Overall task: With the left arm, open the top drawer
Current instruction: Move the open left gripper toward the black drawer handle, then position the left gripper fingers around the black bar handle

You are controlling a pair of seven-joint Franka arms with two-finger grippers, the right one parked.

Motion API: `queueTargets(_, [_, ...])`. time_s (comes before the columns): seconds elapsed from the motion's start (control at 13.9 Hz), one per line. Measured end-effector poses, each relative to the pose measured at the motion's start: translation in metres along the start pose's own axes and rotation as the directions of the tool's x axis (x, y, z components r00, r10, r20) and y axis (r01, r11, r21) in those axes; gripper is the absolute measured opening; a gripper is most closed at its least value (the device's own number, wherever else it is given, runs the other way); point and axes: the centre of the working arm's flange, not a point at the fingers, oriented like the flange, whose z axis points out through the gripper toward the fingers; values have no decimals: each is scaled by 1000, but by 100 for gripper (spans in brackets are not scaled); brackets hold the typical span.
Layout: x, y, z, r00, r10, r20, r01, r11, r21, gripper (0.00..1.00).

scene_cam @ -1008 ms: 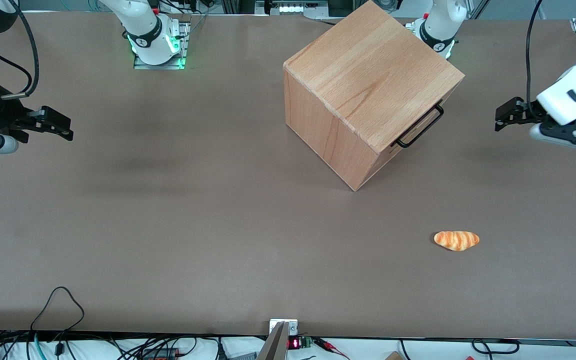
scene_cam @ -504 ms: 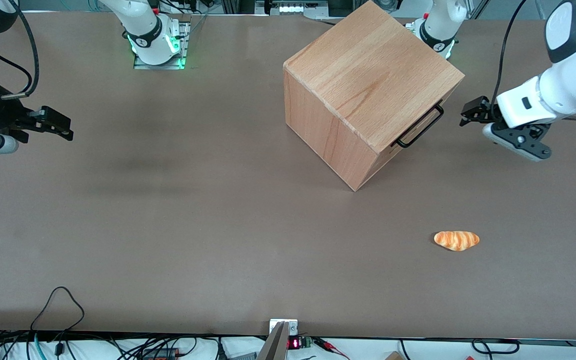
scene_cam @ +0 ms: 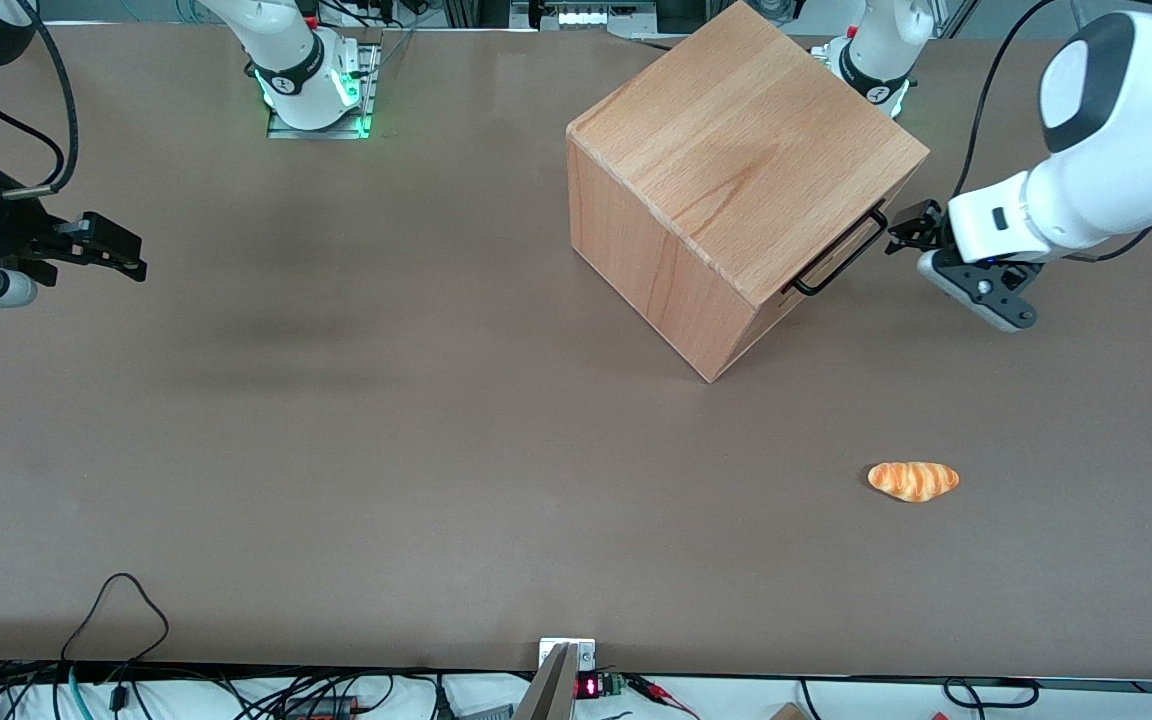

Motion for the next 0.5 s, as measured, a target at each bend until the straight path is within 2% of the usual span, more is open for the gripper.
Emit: queueTargets(0.5, [2,2,32,995,102,-10,-102,993,-50,100])
